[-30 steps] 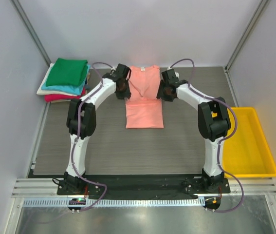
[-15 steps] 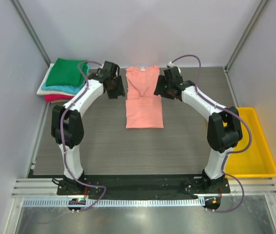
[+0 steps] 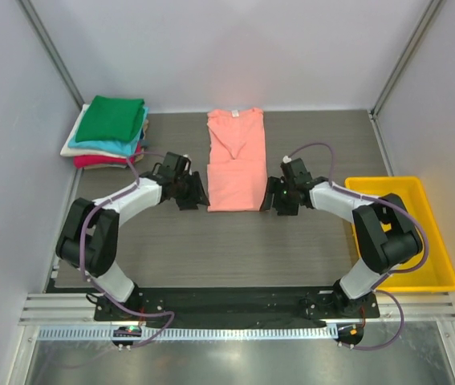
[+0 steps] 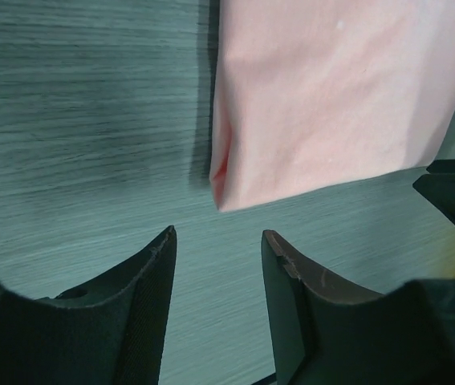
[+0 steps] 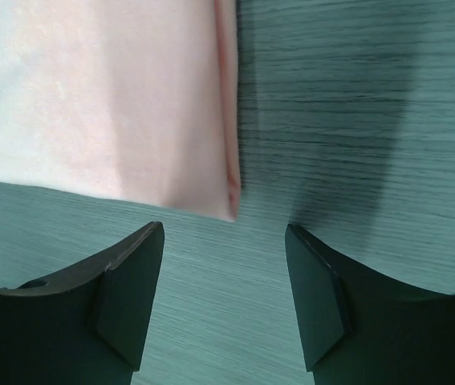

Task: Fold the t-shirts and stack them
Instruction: Fold the tshirt

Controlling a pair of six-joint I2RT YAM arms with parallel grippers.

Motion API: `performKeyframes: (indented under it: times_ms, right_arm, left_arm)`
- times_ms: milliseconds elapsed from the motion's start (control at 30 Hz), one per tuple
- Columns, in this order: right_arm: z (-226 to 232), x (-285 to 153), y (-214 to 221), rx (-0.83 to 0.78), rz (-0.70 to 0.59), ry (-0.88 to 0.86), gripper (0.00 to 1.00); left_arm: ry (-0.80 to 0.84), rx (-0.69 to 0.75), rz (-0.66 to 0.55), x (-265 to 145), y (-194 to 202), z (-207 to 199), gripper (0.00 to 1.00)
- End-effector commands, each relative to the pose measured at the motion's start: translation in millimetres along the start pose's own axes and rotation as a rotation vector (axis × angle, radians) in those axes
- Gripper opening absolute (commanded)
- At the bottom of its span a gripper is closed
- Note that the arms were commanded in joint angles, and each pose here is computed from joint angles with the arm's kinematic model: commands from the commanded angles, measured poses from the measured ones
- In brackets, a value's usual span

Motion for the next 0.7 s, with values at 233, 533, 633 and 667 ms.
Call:
performKeyframes:
  times_ms: [233, 533, 633, 667]
  right_arm:
    - [5, 10, 4, 0.01, -0.017, -0.094, 0.6]
    - [1, 15, 4, 0.006, -0.017, -0.07, 0.52]
    - [-1, 18, 4, 0.008, -0.015, -0.061, 0.5]
    - [-1, 20, 4, 0.007, -0.013, -0.058, 0.5]
  left_arm:
    - [0.128, -0.014, -0.07, 28, 10, -12, 0.48]
    - [0.022, -0.043, -0.09, 49, 18, 9, 0.43]
    - [0.012, -0.044, -0.095, 53, 18, 12, 0.4]
    - [0.005, -0.049, -0.092, 55, 19, 14, 0.38]
Point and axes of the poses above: each gripper's point midway between its finger pads, its own x axis out along the fingers, its own z axis along the line the jaws close on, y = z × x, the point moved 6 cm from there along -x, back along the fingers, and after that the axes turned 4 degrees about x, right-handed, at the moved point
